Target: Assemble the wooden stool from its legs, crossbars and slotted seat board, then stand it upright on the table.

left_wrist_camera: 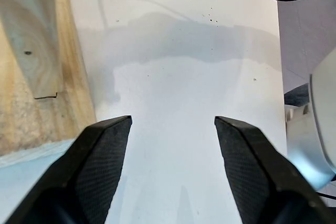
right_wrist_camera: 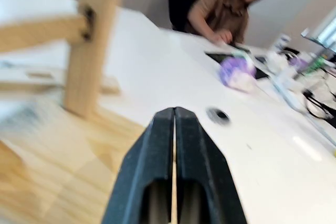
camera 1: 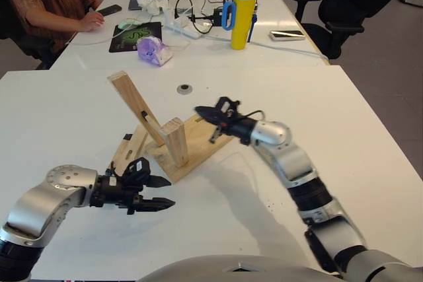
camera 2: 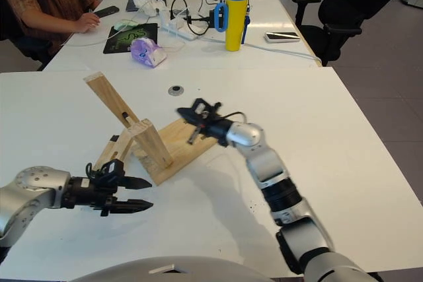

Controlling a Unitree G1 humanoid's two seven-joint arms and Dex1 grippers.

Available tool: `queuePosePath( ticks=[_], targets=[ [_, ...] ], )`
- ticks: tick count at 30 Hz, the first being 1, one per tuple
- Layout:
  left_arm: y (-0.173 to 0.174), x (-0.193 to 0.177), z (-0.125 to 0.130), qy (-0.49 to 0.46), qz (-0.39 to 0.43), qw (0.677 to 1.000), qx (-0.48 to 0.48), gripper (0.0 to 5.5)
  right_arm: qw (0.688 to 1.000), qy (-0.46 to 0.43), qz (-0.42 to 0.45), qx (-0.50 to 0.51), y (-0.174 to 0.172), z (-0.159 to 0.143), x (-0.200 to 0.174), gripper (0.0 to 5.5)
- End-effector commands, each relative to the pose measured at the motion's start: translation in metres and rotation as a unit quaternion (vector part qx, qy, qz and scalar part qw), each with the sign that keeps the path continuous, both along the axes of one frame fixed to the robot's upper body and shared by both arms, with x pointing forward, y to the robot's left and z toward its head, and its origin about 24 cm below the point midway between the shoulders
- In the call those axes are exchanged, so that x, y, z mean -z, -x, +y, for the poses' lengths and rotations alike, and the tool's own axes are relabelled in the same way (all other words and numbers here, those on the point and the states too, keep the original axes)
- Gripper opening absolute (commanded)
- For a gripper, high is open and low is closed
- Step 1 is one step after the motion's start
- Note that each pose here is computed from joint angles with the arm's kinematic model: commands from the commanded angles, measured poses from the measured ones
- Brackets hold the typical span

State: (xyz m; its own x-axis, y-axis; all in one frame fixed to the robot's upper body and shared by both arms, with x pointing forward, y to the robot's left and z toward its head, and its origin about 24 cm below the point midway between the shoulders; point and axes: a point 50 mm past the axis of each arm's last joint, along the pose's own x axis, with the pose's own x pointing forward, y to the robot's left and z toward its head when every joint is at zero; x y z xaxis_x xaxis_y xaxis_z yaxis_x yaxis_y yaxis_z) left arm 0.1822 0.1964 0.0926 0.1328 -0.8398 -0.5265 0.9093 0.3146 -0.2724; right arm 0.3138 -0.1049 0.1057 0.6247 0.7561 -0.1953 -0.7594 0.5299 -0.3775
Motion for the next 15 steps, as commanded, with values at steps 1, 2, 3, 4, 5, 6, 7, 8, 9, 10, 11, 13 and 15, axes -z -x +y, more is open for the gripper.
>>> queuePosePath(
  ticks=[1,2,3,4,5,6,7,8,9,10,11,13,15],
  targets=[
    [-0.002,0.010,-0.012,-0.025,-0.030,0.999,-0.004,2.96,0.998,0.059,-0.003,-0.035,-0.011,-0.006,0.007,0.00],
    [-0.004,0.013,-0.013,-0.035,-0.037,0.999,-0.003,2.96,0.996,0.071,0.001,-0.044,-0.011,-0.006,0.011,0.00],
    [-0.004,0.014,-0.015,-0.040,-0.041,0.998,0.000,2.96,0.996,0.079,0.007,-0.049,-0.012,-0.006,0.015,0.00],
    [-0.005,0.015,-0.016,-0.041,-0.042,0.998,0.001,2.96,0.995,0.090,0.013,-0.052,-0.013,-0.007,0.020,0.00],
    [-0.005,0.015,-0.017,-0.040,-0.042,0.998,0.002,2.96,0.993,0.101,0.018,-0.054,-0.013,-0.009,0.024,0.00],
    [-0.005,0.016,-0.018,-0.040,-0.043,0.998,0.004,2.96,0.992,0.108,0.026,-0.054,-0.014,-0.010,0.028,0.00],
    [-0.005,0.016,-0.019,-0.041,-0.043,0.998,0.005,2.96,0.991,0.115,0.031,-0.055,-0.015,-0.011,0.031,0.00],
    [-0.005,0.017,-0.020,-0.044,-0.044,0.998,0.007,2.96,0.990,0.128,0.034,-0.055,-0.016,-0.012,0.035,0.00],
    [-0.005,0.018,-0.021,-0.046,-0.044,0.998,0.008,2.96,0.988,0.138,0.041,-0.054,-0.017,-0.013,0.038,0.00],
    [-0.004,0.019,-0.021,-0.047,-0.043,0.998,0.009,2.96,0.985,0.154,0.046,-0.056,-0.018,-0.013,0.042,0.00],
    [-0.004,0.020,-0.022,-0.049,-0.044,0.998,0.009,2.96,0.982,0.171,0.053,-0.062,-0.018,-0.014,0.045,0.00],
    [-0.004,0.021,-0.023,-0.055,-0.048,0.997,0.007,2.96,0.975,0.198,0.066,-0.075,-0.018,-0.015,0.051,0.00],
    [-0.009,0.025,-0.022,-0.071,-0.061,0.996,-0.005,2.96,0.964,0.233,0.088,-0.091,-0.015,-0.018,0.059,0.00]
  ],
)
